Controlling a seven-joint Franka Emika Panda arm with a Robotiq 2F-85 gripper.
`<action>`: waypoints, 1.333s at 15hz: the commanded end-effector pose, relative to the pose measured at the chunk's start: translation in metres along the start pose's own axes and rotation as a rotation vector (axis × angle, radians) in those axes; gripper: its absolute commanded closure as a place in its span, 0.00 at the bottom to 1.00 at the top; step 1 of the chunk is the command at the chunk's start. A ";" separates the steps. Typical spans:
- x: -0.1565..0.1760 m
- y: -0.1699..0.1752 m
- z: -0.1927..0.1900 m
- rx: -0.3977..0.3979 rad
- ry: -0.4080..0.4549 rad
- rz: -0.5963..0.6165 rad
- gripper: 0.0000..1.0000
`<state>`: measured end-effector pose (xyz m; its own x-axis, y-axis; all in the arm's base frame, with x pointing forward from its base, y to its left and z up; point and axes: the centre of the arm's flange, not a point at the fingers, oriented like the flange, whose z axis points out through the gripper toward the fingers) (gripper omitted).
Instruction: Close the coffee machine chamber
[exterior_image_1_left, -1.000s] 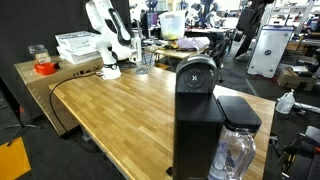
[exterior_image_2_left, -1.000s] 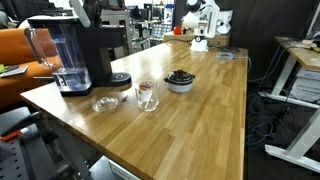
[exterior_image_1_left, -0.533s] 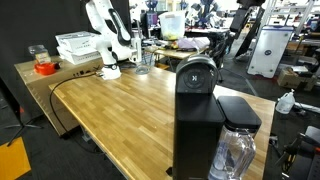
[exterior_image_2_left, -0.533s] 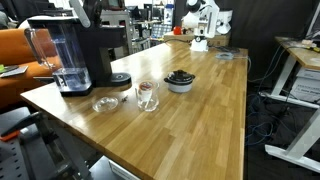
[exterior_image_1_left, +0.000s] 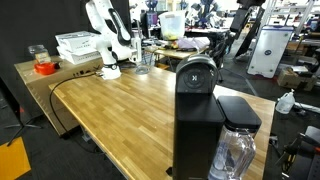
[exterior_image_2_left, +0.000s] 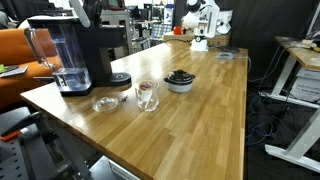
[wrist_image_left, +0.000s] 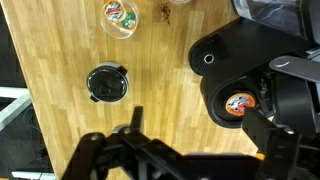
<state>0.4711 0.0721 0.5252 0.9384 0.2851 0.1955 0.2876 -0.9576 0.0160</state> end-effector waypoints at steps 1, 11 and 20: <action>0.007 -0.007 0.003 0.109 -0.062 -0.083 0.00; 0.022 -0.020 0.035 0.240 -0.204 -0.374 0.00; 0.026 -0.020 0.032 0.270 -0.182 -0.405 0.00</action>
<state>0.4956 0.1006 0.4936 0.7705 0.6370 0.0217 0.6292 -0.7548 -0.1855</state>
